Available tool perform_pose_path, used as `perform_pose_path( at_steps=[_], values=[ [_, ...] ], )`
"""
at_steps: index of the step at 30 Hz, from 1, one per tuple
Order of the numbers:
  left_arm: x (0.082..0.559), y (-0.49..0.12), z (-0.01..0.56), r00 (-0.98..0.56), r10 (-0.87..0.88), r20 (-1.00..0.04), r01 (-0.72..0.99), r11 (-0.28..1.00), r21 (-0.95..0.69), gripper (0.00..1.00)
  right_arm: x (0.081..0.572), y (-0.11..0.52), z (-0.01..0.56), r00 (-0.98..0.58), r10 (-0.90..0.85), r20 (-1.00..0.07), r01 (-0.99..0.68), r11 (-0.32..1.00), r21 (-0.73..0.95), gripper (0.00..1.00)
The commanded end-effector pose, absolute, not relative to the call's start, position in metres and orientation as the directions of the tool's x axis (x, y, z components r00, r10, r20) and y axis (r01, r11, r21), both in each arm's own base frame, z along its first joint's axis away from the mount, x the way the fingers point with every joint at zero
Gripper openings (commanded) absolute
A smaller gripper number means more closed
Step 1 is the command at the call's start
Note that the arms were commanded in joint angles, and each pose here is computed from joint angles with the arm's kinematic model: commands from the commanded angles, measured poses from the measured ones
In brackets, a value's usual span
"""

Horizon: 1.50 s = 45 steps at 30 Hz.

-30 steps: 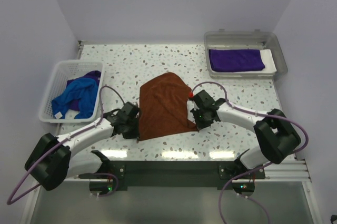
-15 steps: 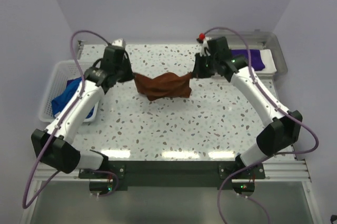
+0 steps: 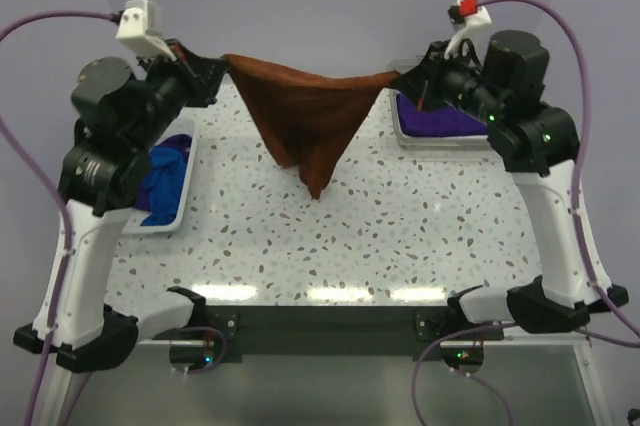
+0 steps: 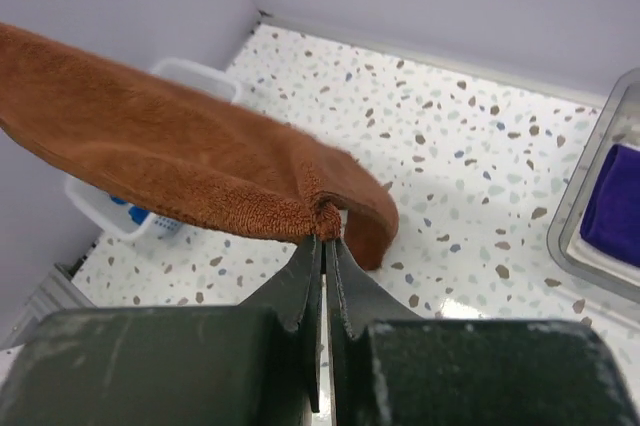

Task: Fold and stack the towels
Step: Flatten out the crumpled towel

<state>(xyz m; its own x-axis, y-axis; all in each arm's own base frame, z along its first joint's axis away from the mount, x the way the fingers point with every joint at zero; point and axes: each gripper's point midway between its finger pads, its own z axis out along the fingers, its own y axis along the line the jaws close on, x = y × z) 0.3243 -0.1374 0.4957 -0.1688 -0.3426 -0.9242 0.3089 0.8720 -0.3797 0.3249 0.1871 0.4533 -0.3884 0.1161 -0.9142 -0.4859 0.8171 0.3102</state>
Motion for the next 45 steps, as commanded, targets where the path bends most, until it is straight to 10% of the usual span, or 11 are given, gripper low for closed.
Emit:
perform_pose_path(
  at_steps=[1,17,35,45],
  values=[
    [0.269,-0.132,0.554,-0.007,-0.377,-0.926,0.455,0.823,-0.339,0.0,0.277,0.175,0.49,-0.302,0.129,-0.945,-0.552,0.784,0.284,0.0],
    [0.213,-0.091,0.566,-0.023,-0.48,-0.877,0.333,0.823,-0.459,0.0,0.21,0.144,0.53,-0.252,0.246,-0.936,-0.528,0.776,0.346,0.0],
    [0.529,-0.111,0.31,-0.321,-0.296,-0.9,-0.064,0.955,-0.291,0.0,0.498,0.202,0.356,-0.44,0.167,-0.882,-0.298,0.9,0.319,0.0],
    [0.577,-0.11,0.225,-0.487,-0.319,-0.813,-0.054,0.94,-0.337,0.0,0.553,0.195,0.256,-0.634,0.219,-0.742,-0.246,0.852,0.462,0.0]
  ],
)
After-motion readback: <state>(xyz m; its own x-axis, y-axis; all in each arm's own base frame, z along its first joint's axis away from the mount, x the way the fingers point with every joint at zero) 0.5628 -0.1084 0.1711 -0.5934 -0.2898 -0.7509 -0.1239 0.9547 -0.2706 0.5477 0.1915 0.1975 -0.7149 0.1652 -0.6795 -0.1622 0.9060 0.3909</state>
